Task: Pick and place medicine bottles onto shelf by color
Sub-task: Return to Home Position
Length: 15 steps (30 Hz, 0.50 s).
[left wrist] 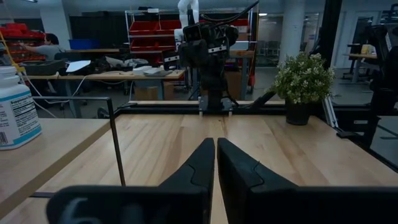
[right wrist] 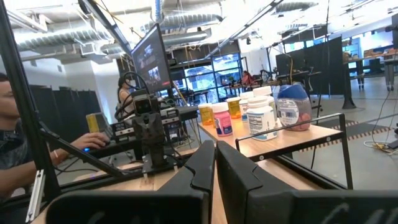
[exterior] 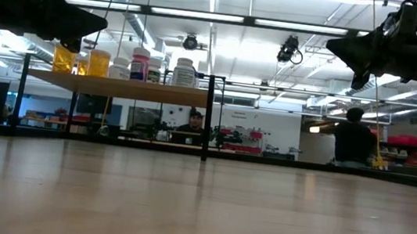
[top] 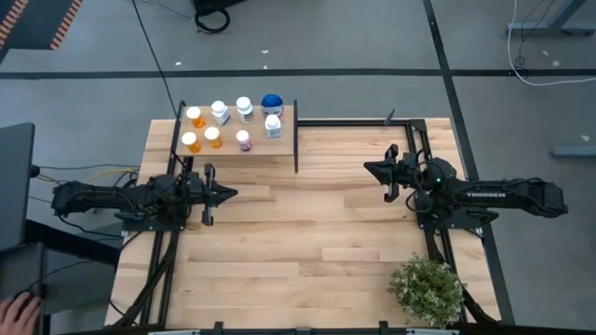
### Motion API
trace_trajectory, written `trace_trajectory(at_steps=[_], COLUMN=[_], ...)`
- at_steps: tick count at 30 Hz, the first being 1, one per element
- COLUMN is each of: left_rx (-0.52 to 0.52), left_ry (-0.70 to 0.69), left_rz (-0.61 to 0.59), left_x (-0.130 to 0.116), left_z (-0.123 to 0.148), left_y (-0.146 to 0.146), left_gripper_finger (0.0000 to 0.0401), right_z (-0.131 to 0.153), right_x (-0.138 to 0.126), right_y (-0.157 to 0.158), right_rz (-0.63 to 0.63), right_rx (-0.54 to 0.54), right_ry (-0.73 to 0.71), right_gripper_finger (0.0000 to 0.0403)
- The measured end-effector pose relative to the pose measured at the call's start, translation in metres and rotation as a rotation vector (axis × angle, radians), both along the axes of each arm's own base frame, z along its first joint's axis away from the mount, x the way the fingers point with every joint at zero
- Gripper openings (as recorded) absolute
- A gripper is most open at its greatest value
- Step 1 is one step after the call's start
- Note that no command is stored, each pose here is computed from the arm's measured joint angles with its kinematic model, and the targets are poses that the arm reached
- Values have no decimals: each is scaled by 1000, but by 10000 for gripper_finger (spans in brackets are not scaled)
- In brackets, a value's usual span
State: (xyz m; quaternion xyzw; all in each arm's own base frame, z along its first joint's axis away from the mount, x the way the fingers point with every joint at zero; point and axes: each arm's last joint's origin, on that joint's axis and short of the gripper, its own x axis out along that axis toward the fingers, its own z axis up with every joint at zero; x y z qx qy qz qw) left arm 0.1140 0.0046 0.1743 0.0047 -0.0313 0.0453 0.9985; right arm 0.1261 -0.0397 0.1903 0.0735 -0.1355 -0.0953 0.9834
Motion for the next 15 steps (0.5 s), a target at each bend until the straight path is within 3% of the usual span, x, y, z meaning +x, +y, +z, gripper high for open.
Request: trace_trajectory(at_steps=[15], left_rx=[0], left_ry=[0], left_rz=[0], left_x=[0], left_z=[0], left_y=[0], left_gripper_finger=[23], right_z=[0], right_x=[0], right_y=[0], right_rz=[0], right_rx=[0], right_ry=[0], right_gripper_finger=[23])
